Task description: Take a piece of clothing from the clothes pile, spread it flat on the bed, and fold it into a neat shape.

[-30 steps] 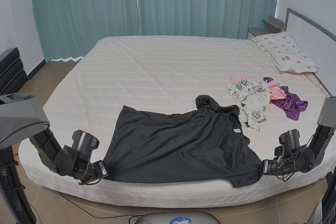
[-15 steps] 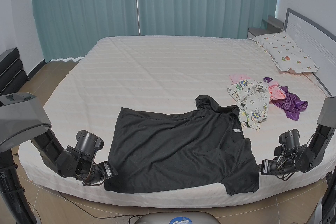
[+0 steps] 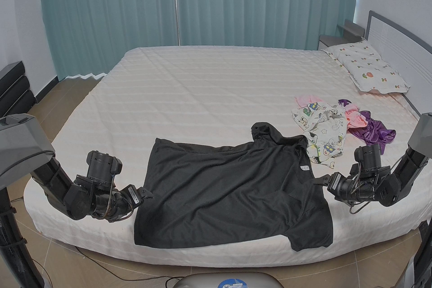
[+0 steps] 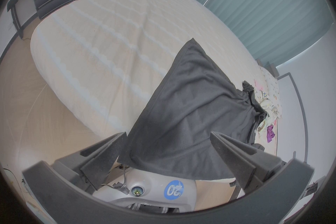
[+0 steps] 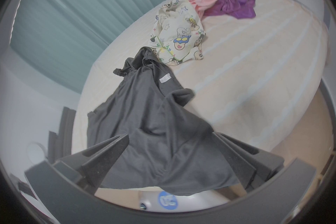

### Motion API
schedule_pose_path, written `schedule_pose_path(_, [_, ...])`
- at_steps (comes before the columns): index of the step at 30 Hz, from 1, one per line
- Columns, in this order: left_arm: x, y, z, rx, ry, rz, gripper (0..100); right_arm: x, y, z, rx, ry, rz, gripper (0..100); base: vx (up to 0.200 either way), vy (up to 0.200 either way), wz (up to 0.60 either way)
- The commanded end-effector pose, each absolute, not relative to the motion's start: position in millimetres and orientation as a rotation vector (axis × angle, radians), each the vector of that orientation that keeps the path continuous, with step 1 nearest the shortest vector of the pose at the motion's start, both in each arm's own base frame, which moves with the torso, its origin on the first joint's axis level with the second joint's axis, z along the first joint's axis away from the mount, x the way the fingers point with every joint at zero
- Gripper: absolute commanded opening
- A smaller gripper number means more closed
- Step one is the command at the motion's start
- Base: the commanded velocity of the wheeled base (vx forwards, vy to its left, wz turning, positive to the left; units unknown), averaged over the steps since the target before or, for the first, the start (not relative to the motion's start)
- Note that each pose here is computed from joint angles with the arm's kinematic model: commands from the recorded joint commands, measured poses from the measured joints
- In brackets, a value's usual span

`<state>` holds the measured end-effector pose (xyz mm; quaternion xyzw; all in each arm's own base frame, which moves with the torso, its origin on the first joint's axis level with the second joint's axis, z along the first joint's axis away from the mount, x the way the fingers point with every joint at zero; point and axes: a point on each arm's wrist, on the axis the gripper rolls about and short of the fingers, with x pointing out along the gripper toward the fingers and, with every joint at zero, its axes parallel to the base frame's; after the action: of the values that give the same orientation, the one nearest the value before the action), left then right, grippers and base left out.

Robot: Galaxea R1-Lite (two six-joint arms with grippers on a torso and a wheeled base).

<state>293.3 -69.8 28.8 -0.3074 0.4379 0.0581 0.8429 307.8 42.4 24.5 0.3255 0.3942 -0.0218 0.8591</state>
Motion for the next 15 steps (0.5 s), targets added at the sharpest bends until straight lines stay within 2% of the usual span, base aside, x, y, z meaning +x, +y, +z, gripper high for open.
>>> schedule_pose_path(1, [298.7,-69.1,29.5,-0.658,0.893,0.141,100,316.5,35.1,11.3,0.742,0.857,-0.058,100,0.000,0.000,0.00])
schedule_pose_path(10, [300.4,-68.6,29.6,-0.695,0.890,0.157,100,314.4,35.3,11.1,0.751,0.861,-0.064,100,0.000,0.200,0.00])
schedule_pose_path(15, [302.4,-68.6,28.0,-0.697,0.891,0.156,100,314.0,35.3,10.8,0.750,0.862,-0.064,100,0.000,0.000,0.00])
